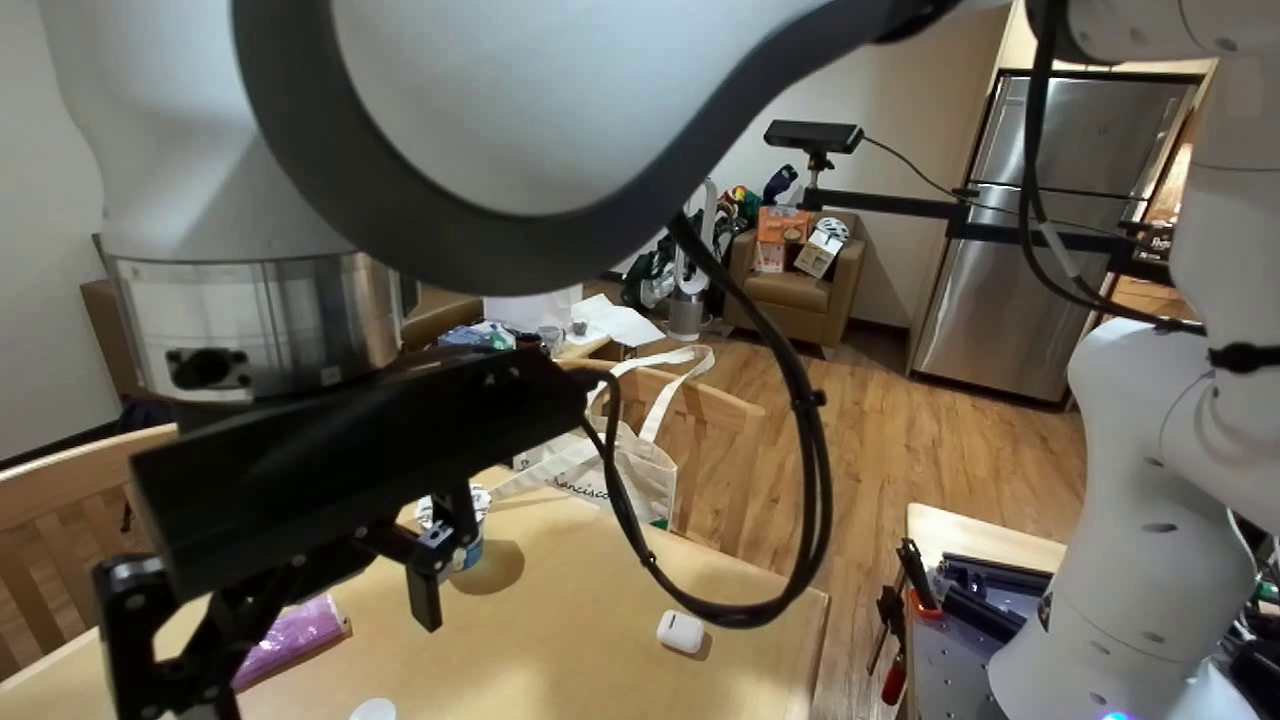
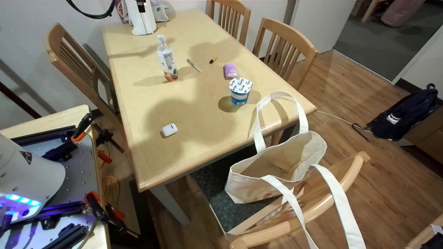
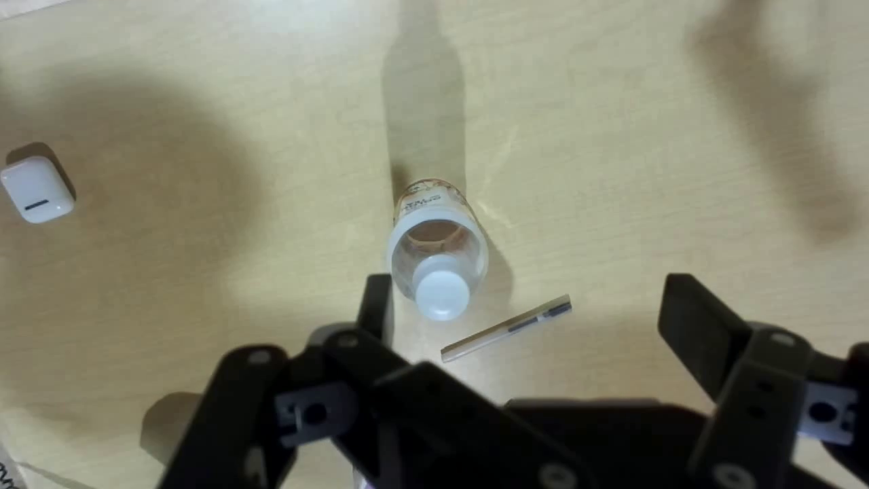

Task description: Put the bottle in the bag

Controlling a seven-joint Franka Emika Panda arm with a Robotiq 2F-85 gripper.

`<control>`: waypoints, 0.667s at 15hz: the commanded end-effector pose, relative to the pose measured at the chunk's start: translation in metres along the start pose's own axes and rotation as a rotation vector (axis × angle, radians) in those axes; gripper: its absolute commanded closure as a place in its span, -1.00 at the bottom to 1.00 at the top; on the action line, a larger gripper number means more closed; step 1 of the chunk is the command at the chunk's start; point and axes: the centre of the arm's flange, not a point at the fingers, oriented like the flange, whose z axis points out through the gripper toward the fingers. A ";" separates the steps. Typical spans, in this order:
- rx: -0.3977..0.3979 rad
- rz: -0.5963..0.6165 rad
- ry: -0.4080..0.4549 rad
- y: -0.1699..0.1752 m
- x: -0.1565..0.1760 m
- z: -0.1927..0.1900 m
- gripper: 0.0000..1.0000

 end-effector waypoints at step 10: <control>-0.018 -0.007 0.052 -0.025 0.038 0.036 -1.00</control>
